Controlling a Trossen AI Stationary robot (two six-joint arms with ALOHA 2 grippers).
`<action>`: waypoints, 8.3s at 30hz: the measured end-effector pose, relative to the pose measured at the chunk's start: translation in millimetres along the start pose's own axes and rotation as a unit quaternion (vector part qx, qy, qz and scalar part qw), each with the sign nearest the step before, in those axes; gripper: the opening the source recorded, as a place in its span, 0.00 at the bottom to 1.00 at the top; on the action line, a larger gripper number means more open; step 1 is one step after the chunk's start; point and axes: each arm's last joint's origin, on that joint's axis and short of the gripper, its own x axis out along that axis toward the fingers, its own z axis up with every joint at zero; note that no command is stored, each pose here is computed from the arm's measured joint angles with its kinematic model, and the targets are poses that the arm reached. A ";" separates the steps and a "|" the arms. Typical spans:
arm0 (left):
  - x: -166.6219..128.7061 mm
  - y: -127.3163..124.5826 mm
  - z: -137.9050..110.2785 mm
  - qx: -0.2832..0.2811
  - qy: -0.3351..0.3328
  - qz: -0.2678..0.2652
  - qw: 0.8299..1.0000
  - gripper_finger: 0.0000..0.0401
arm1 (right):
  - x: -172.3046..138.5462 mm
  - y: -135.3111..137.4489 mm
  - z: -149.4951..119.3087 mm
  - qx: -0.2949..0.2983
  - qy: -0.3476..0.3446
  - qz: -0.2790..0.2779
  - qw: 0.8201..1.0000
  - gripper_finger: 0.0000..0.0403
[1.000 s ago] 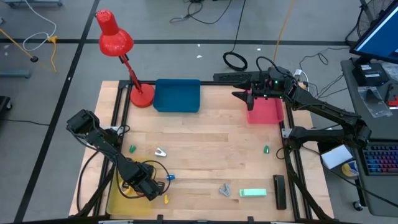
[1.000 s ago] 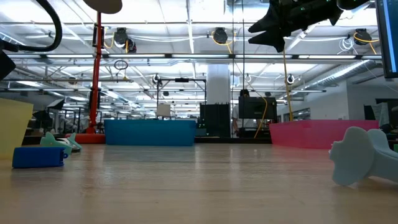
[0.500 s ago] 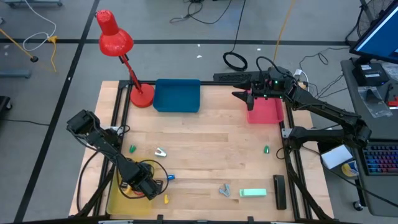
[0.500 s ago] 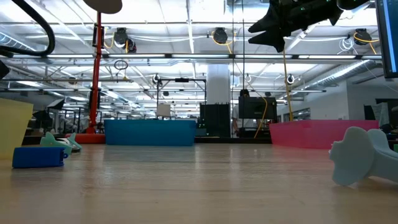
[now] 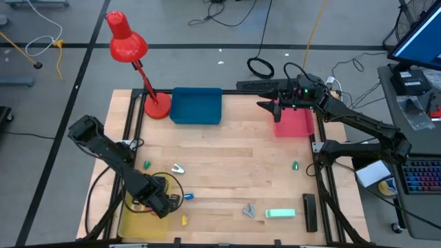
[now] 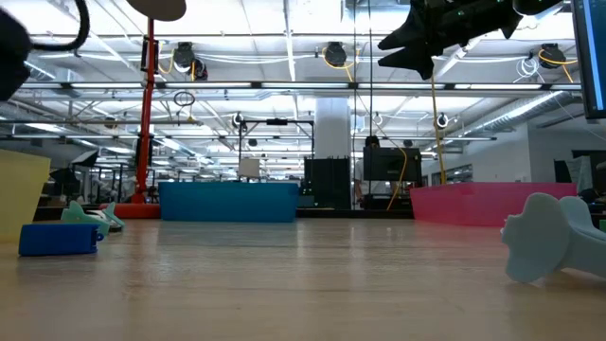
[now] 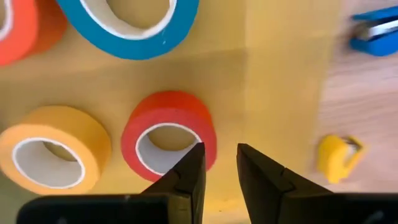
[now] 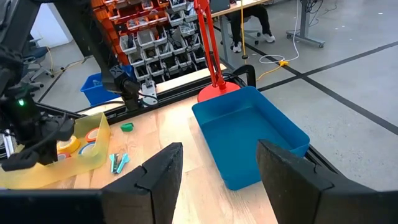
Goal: Pick and place Stapler, Stapler remover, tape
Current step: Put the left green stapler into the blue bin
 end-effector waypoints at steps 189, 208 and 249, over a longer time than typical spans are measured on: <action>13.6 42.5 252.4 -0.039 0.241 0.175 0.954 0.61 | -2.7 0.5 0.6 -0.022 -0.001 -0.003 1.000 0.49; 7.8 55.6 250.3 -0.028 0.244 0.217 0.945 0.61 | -2.7 0.5 1.4 -0.014 -0.005 -0.005 1.000 0.49; 8.6 53.8 249.7 -0.052 0.233 0.224 0.945 0.44 | -2.7 0.6 1.4 -0.011 -0.005 -0.004 1.000 0.49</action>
